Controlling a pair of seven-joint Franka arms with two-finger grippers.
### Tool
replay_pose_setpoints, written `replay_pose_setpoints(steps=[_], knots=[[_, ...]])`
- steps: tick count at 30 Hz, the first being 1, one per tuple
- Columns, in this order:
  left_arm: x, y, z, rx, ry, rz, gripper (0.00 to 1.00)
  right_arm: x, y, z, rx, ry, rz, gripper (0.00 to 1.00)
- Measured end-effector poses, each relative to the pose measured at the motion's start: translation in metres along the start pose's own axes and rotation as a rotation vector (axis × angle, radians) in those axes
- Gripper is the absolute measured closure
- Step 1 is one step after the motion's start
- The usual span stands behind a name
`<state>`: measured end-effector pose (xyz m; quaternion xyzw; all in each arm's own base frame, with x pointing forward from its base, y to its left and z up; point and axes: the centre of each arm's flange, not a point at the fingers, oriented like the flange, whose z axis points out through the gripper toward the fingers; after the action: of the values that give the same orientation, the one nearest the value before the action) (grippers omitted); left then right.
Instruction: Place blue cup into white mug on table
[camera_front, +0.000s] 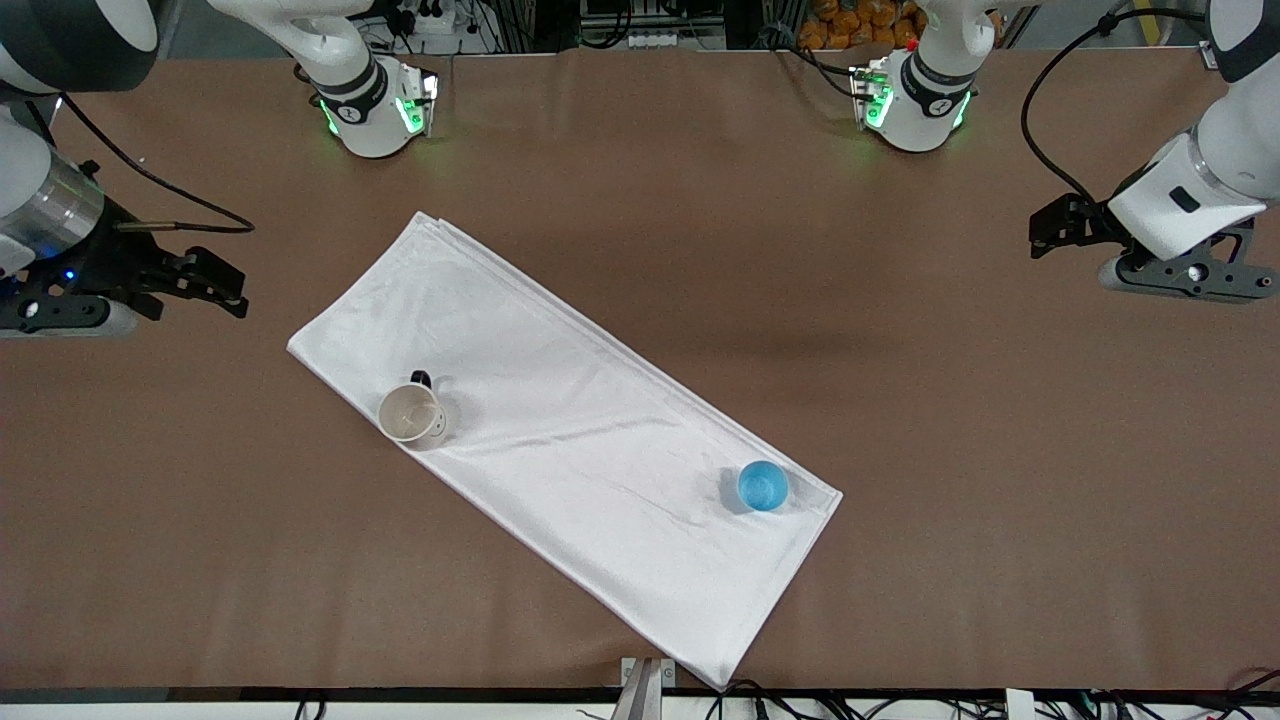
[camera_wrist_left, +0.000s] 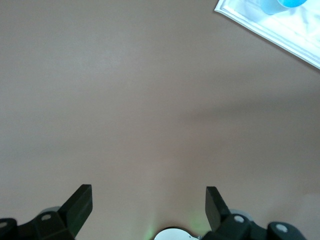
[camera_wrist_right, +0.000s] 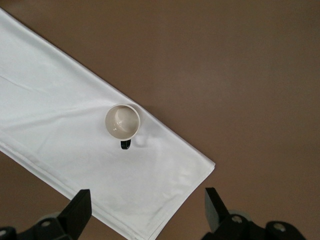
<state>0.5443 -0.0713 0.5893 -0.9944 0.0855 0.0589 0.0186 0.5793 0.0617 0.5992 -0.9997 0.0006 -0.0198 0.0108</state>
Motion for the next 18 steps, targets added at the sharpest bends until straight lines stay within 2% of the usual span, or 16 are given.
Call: replay_pose_setpoints(steps=[12,18], knots=[[0.013,-0.001,0.010,-0.008,-0.014,0.004,0.00,0.000,0.000,0.002,0.000,-0.007,0.000,0.00],[0.042,0.006,0.041,-0.021,-0.009,0.021,0.00,0.005,0.000,0.015,-0.001,-0.030,-0.001,0.00]])
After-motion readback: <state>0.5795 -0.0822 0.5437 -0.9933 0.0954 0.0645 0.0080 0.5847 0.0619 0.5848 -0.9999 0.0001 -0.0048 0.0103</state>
